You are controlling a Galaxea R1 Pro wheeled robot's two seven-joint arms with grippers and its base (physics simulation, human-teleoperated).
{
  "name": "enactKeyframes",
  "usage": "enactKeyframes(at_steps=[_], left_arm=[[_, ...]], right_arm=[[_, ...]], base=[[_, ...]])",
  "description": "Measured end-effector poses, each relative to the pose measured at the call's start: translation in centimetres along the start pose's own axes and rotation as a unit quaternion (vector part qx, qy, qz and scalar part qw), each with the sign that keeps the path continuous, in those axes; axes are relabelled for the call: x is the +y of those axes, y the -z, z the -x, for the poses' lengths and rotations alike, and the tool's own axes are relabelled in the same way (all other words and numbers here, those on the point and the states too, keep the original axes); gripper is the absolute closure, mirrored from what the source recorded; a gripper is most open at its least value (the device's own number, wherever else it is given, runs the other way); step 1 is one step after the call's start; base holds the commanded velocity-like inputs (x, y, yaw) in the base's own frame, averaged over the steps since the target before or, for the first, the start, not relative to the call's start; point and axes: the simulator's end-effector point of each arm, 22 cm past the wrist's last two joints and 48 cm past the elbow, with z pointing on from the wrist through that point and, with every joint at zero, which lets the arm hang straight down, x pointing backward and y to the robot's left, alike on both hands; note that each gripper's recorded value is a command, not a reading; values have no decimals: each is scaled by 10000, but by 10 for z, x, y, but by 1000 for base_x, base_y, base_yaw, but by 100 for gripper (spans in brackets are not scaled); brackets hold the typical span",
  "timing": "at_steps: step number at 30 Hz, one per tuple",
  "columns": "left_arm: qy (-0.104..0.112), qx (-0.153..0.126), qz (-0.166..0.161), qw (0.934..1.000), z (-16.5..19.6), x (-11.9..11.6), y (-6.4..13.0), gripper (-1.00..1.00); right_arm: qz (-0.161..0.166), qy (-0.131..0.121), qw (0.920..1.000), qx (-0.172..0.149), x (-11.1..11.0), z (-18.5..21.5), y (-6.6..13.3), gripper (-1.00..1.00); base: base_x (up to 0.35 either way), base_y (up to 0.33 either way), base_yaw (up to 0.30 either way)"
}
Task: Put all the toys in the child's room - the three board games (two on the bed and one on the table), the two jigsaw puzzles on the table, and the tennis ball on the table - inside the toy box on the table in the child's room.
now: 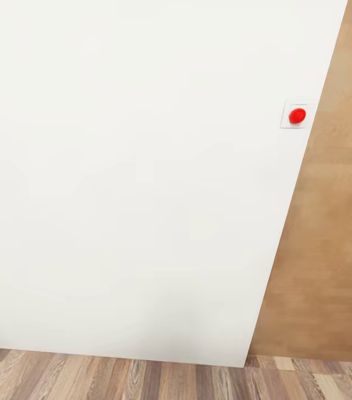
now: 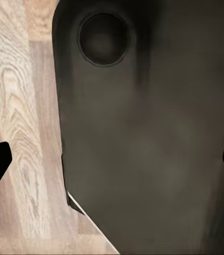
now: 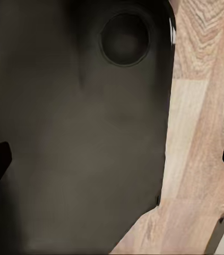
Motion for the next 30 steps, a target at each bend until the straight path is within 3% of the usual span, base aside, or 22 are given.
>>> enactKeyframes(at_steps=[9,24,30], left_arm=[[16,-34,-73,10000,4,-12,0,-100],[16,-414,-41,9991,20,-7,1,-100],[13,-509,-45,9987,25,-7,1,-100]], right_arm=[[88,-12,9999,61,15,-2,0,-100],[47,38,10000,58,8,-2,0,-100],[46,0,10000,68,8,-3,0,-100]], base=[[0,0,0],[0,0,-4],[0,0,-178]])
